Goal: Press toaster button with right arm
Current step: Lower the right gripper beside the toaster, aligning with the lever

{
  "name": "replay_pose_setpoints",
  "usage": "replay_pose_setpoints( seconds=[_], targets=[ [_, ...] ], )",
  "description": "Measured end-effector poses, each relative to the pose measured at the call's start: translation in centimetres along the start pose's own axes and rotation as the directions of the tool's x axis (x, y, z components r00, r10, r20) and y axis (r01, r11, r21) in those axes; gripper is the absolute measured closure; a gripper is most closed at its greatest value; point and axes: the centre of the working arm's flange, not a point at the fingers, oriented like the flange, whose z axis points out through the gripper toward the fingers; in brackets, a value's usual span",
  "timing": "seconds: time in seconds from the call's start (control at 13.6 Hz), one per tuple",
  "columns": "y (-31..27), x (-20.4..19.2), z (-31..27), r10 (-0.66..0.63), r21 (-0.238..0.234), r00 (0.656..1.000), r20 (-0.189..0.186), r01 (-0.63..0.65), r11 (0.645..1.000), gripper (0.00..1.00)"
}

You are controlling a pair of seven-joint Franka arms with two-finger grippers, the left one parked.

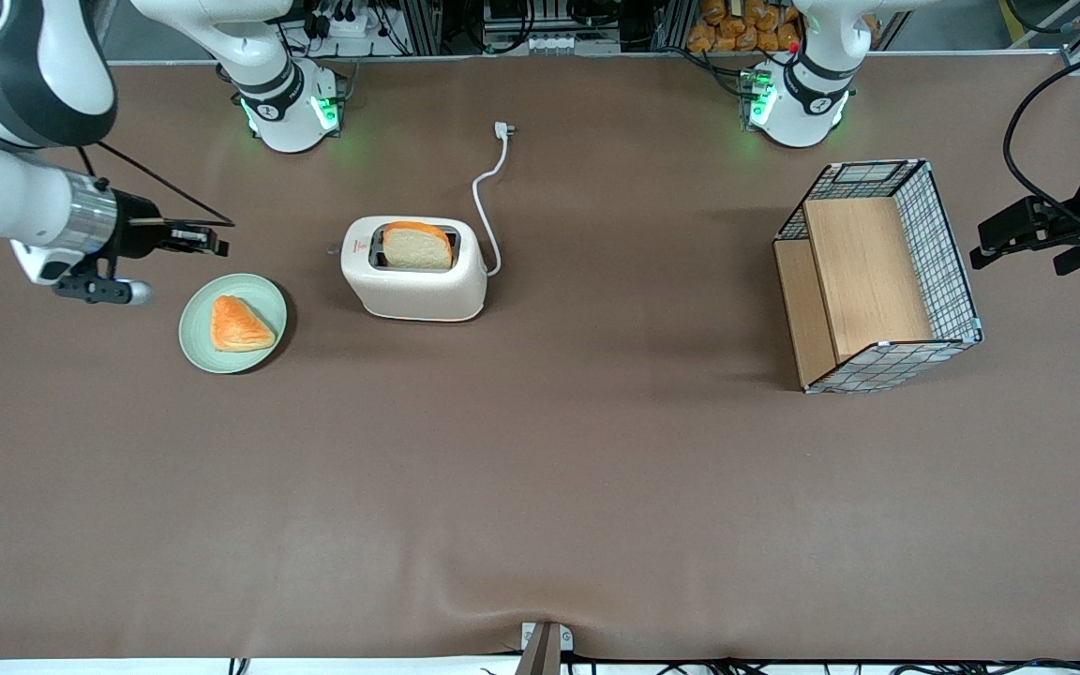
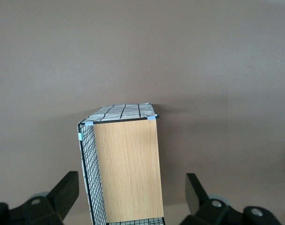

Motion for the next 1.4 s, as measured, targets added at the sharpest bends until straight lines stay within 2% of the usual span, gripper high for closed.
replay_pose_setpoints(
  seconds=[0.22,0.44,0.88,1.4],
  targets=[
    [0.1,-0.4,3.4,0.009,0.012,1.000,-0.004,-0.008,1.000,0.99],
    [-0.8,-0.9,6.1,0.003,0.027,1.000,0.012,-0.003,1.000,0.99],
    [-1.4,-1.9,11.3,-0.036,0.012,0.999,0.009,0.036,0.999,0.99],
    [0.3,-2.8,15.1,-0.109,0.106,0.994,0.017,0.106,0.989,0.99]
  ],
)
